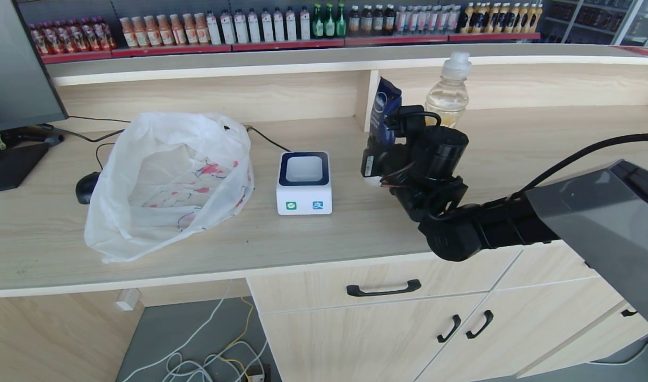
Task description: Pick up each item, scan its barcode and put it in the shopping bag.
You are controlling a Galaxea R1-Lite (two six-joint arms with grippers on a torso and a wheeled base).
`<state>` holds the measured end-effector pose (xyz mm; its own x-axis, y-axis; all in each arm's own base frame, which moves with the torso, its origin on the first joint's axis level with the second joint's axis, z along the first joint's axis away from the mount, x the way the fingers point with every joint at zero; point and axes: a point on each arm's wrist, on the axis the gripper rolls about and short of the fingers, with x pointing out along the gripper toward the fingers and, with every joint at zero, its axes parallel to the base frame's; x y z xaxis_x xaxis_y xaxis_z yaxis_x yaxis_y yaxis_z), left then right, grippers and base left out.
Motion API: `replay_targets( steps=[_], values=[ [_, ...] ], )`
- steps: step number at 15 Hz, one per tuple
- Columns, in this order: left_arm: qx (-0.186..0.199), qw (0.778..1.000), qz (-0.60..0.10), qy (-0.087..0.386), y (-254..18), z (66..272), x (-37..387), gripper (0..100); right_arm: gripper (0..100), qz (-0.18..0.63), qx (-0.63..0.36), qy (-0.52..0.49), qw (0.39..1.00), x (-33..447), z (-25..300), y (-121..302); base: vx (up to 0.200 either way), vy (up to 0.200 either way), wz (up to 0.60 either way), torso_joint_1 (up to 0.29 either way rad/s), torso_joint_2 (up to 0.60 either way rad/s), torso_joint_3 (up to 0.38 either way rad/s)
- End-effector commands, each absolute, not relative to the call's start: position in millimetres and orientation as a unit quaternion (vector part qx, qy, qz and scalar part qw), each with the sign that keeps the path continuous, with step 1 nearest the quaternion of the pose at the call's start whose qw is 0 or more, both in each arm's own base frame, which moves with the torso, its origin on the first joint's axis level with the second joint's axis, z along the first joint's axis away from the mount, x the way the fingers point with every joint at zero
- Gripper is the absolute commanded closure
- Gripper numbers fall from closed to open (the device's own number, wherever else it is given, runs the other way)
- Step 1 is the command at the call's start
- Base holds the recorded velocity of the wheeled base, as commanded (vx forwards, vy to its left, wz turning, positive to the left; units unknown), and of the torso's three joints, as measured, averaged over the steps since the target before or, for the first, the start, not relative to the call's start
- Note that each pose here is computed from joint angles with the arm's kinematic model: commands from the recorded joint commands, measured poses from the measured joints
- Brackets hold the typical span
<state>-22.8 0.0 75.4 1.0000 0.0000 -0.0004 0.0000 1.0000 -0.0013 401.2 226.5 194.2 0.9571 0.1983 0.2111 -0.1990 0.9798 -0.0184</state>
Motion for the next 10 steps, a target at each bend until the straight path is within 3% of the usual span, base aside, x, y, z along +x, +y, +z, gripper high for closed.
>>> replay_targets(
  steps=[1, 10],
  values=[
    [-0.001, 1.0, 0.0, 0.0, 0, 75, -23, 0, 100, 0.099, 0.003, -0.111, 0.989, 403, 196, 226, 0.0, 0.0, 0.0, 0.0, 0.0, 0.0],
    [-0.001, 1.0, 0.0, 0.0, 0, 75, -23, 0, 100, 0.096, 0.014, -0.134, 0.986, 394, 220, 220, 0.0, 0.0, 0.0, 0.0, 0.0, 0.0]
  ],
)
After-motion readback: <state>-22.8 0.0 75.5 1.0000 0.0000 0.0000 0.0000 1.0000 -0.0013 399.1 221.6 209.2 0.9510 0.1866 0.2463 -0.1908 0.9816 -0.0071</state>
